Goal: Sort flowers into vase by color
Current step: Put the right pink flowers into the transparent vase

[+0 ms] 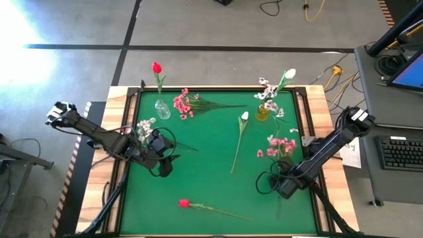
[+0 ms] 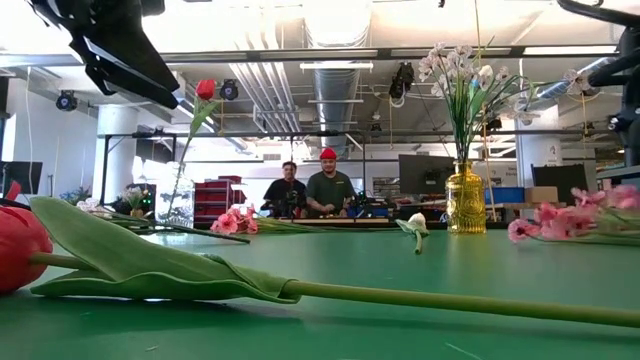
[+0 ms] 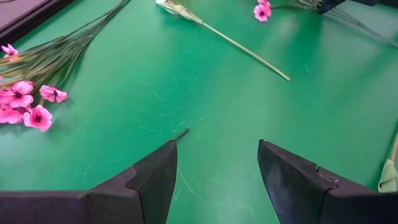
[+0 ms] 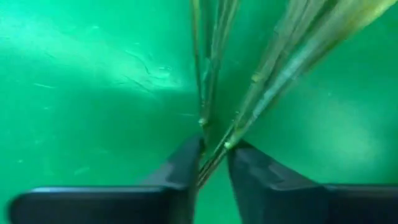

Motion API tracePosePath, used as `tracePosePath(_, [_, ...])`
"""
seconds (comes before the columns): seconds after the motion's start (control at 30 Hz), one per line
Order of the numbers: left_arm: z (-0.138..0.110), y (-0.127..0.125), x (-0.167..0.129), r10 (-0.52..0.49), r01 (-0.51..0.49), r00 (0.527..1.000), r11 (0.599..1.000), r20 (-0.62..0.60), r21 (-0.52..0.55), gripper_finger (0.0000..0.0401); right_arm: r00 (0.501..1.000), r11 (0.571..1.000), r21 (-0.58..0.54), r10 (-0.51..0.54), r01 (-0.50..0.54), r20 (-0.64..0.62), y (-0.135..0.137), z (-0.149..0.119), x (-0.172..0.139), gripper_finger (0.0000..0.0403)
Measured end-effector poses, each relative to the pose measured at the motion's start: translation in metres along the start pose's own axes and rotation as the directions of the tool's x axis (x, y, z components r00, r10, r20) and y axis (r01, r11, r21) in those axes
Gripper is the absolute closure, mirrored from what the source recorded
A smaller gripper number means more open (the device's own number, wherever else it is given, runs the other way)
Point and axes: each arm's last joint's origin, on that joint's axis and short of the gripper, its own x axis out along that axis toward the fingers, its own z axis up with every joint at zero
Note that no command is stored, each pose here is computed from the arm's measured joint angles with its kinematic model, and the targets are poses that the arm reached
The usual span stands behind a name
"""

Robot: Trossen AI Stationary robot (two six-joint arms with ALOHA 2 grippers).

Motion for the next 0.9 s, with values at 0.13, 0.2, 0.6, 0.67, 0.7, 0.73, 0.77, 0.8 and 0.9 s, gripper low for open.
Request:
tracePosePath(0.13, [0.0, 0.0, 0.0, 0.0, 0.0, 1.0, 1.0, 0.0, -0.009, 0.0191, 1.0, 0.999, -0.026, 0.028, -0.028, 0.013, 0.002, 0.0, 0.0, 0.0386])
tracePosePath(0.2, [0.0, 0.0, 0.0, 0.0, 0.0, 1.0, 1.0, 0.0, -0.012, 0.0191, 0.999, 0.999, -0.04, 0.033, -0.032, 0.011, 0.003, 0.0, 0.0, 0.0388])
tracePosePath(0.6, [-0.001, -0.013, 0.005, -0.203, 0.197, 0.977, 0.976, 0.065, 0.087, 0.0191, 0.945, 0.874, -0.377, 0.328, -0.308, -0.011, 0.047, -0.011, -0.061, 0.039])
tracePosePath(0.67, [-0.001, -0.016, 0.006, -0.26, 0.248, 0.96, 0.962, 0.105, 0.111, 0.0191, 0.904, 0.825, -0.431, 0.425, -0.365, 0.047, 0.059, -0.008, -0.075, 0.039])
tracePosePath(0.7, [-0.001, -0.017, 0.007, -0.278, 0.264, 0.953, 0.957, 0.119, 0.119, 0.0191, 0.887, 0.813, -0.446, 0.454, -0.375, 0.082, 0.063, -0.005, -0.081, 0.039])
tracePosePath(0.73, [-0.002, -0.017, 0.008, -0.289, 0.275, 0.948, 0.954, 0.129, 0.12, 0.0191, 0.873, 0.803, -0.467, 0.472, -0.371, 0.118, 0.067, -0.002, -0.086, 0.039])
tracePosePath(0.77, [-0.003, -0.017, 0.009, -0.293, 0.278, 0.947, 0.953, 0.132, 0.121, 0.0191, 0.859, 0.791, -0.491, 0.49, -0.365, 0.15, 0.07, 0.002, -0.091, 0.039])
tracePosePath(0.8, [-0.005, -0.017, 0.01, -0.292, 0.277, 0.947, 0.953, 0.13, 0.123, 0.0191, 0.842, 0.777, -0.517, 0.509, -0.36, 0.18, 0.074, 0.006, -0.095, 0.039])
tracePosePath(0.9, [-0.009, -0.015, 0.012, -0.277, 0.263, 0.953, 0.957, 0.123, 0.119, 0.0191, 0.78, 0.734, -0.58, 0.573, -0.353, 0.251, 0.087, 0.018, -0.107, 0.039])
